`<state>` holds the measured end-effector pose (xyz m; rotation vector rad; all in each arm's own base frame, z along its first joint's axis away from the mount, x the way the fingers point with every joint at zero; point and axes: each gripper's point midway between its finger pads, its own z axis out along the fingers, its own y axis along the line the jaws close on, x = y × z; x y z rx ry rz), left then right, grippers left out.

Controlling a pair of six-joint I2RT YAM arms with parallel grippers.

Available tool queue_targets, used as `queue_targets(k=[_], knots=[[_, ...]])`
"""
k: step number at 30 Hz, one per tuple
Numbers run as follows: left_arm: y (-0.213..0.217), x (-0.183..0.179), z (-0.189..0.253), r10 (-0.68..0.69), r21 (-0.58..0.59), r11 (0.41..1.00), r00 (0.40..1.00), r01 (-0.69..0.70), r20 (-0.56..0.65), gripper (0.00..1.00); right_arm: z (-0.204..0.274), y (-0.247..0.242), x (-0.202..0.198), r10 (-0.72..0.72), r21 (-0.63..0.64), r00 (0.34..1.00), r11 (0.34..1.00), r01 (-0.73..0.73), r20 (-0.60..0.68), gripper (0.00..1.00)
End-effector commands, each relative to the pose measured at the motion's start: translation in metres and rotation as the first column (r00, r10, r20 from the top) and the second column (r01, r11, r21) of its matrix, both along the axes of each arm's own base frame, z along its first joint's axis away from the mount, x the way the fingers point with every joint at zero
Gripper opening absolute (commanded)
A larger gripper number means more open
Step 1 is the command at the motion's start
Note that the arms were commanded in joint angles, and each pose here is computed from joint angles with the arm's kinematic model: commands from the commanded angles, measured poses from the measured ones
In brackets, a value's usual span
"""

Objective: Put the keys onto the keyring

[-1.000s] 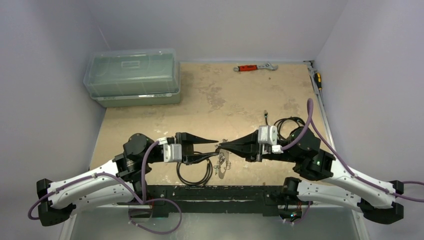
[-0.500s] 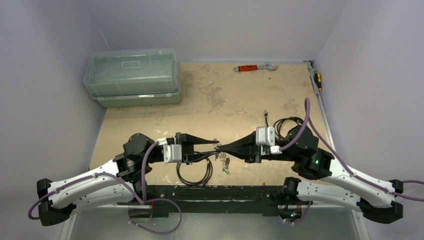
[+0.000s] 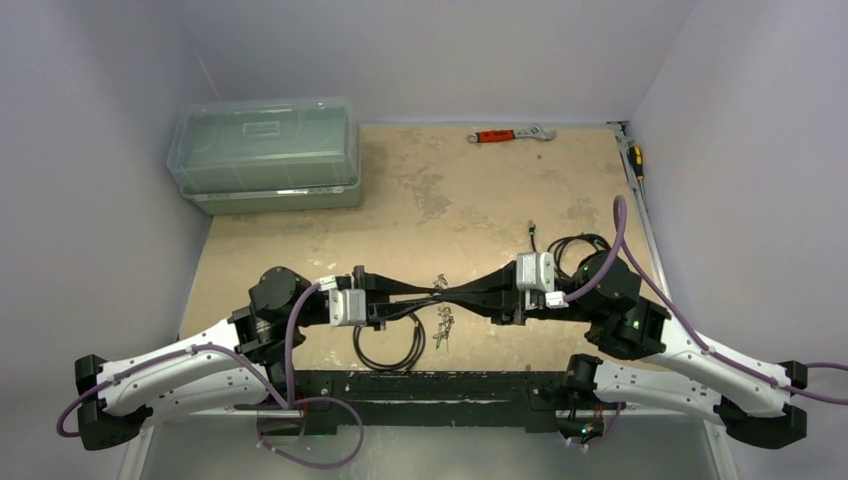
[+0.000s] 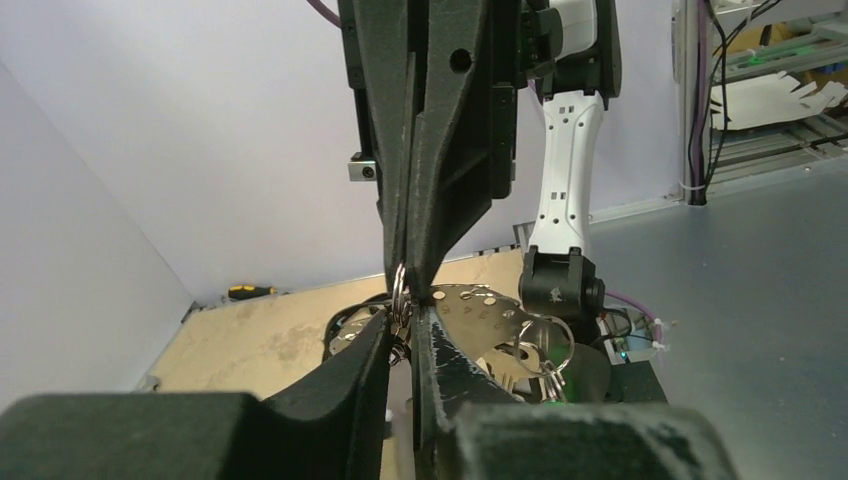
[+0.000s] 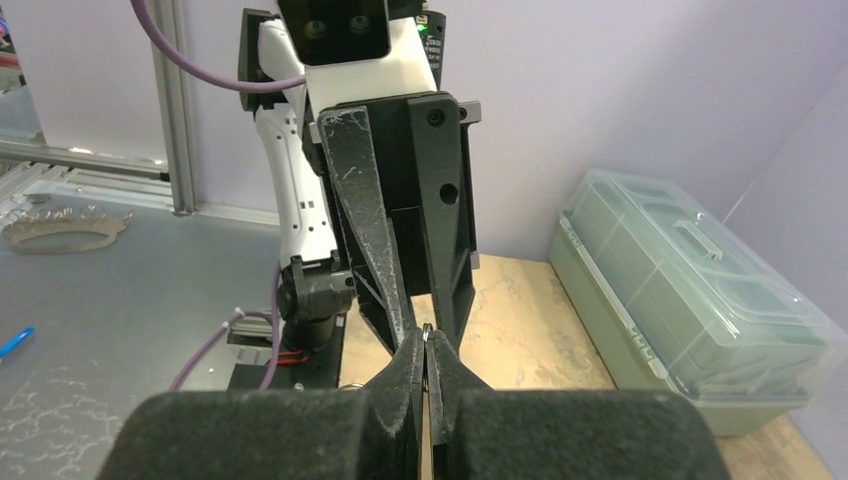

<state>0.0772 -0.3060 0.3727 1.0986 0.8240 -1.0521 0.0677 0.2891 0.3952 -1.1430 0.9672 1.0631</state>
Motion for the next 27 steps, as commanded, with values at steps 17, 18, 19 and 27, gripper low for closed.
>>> queue_targets(k=[17, 18, 19, 27], knots=[[0.011, -0.007, 0.021, -0.006, -0.097, 0.995, 0.999, 0.009, 0.036, 0.03, 0.038, -0.002, -0.013, 0.062, 0.111, 0.995, 0.991, -0.071, 0.078, 0.00], [0.010, -0.007, 0.021, -0.006, -0.097, 0.995, 0.999, 0.010, 0.039, 0.00, 0.037, -0.002, -0.014, 0.065, 0.110, 0.995, 0.991, -0.073, 0.077, 0.00], [0.010, -0.007, 0.021, -0.006, -0.098, 0.995, 0.999, 0.010, 0.038, 0.00, 0.037, -0.002, -0.014, 0.067, 0.108, 0.995, 0.991, -0.075, 0.077, 0.00], [0.021, -0.005, 0.035, 0.018, -0.160, 0.987, 1.000, -0.019, -0.007, 0.00, 0.029, 0.000, -0.010, 0.050, 0.070, 0.997, 0.996, -0.054, 0.053, 0.03]])
